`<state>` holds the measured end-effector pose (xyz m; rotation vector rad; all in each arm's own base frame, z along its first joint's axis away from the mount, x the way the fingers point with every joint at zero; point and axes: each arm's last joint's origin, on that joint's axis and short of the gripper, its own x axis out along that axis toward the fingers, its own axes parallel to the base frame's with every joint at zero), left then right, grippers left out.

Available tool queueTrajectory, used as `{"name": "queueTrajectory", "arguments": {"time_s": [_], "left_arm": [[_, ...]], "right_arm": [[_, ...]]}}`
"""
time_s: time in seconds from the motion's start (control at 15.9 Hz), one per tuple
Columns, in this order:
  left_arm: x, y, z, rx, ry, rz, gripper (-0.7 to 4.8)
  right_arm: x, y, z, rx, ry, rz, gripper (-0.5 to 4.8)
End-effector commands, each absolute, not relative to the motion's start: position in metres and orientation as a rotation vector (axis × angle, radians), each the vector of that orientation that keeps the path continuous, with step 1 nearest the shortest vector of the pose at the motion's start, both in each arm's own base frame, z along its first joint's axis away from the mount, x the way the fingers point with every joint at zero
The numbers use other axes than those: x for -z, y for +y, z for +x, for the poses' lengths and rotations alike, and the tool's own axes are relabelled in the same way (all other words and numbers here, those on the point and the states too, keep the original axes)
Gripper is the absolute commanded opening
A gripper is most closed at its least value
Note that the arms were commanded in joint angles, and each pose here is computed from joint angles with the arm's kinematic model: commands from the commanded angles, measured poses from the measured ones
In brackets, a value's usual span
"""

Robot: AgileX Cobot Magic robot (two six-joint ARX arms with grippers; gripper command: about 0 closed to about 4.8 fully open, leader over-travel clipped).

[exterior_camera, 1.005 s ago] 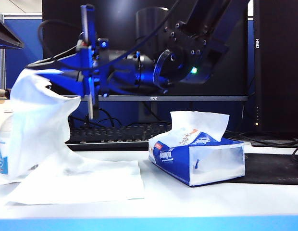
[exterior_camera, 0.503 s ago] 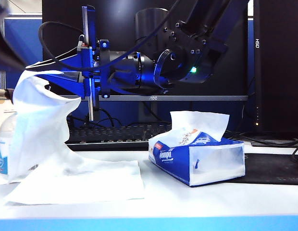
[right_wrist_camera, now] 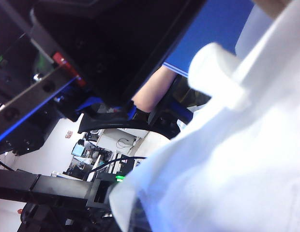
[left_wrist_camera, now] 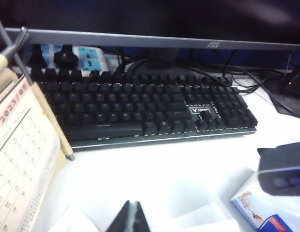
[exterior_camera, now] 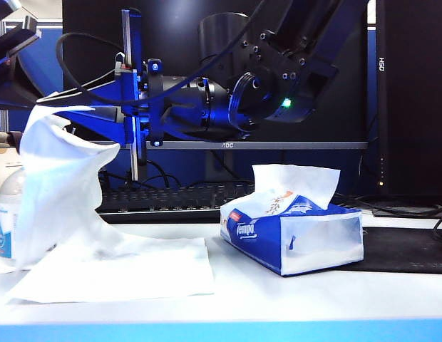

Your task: Pull out a tissue from the tissue dispenser, then press the switch of the alcohol sanitizer bottle to drop some sanitizer on the paper tissue, and finally place the treated tissue on the table.

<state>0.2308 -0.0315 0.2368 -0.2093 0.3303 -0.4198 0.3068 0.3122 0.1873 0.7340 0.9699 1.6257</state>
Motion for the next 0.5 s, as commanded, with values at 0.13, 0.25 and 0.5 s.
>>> {"name": "queueTrajectory", "arguments": {"time_s": [0.13, 0.25, 0.5], "left_arm": [[-0.245, -0.033, 0.232, 0.463, 0.285, -0.206, -0.06], [-0.248, -0.033, 0.232, 0.501, 0.258, -0.205, -0.06], [-0.254, -0.034, 0.233, 0.508, 0.197, -0.194, 0.31]], "right_arm": [[-0.192, 0.313, 0.306, -1.647, 0.952, 0.725, -0.06], [-0.192, 0.313, 0.306, -1.648, 0.951, 0.725, -0.06], [-0.192, 0.313, 0.306, -1.649, 0.95, 0.725, -0.06]]}}
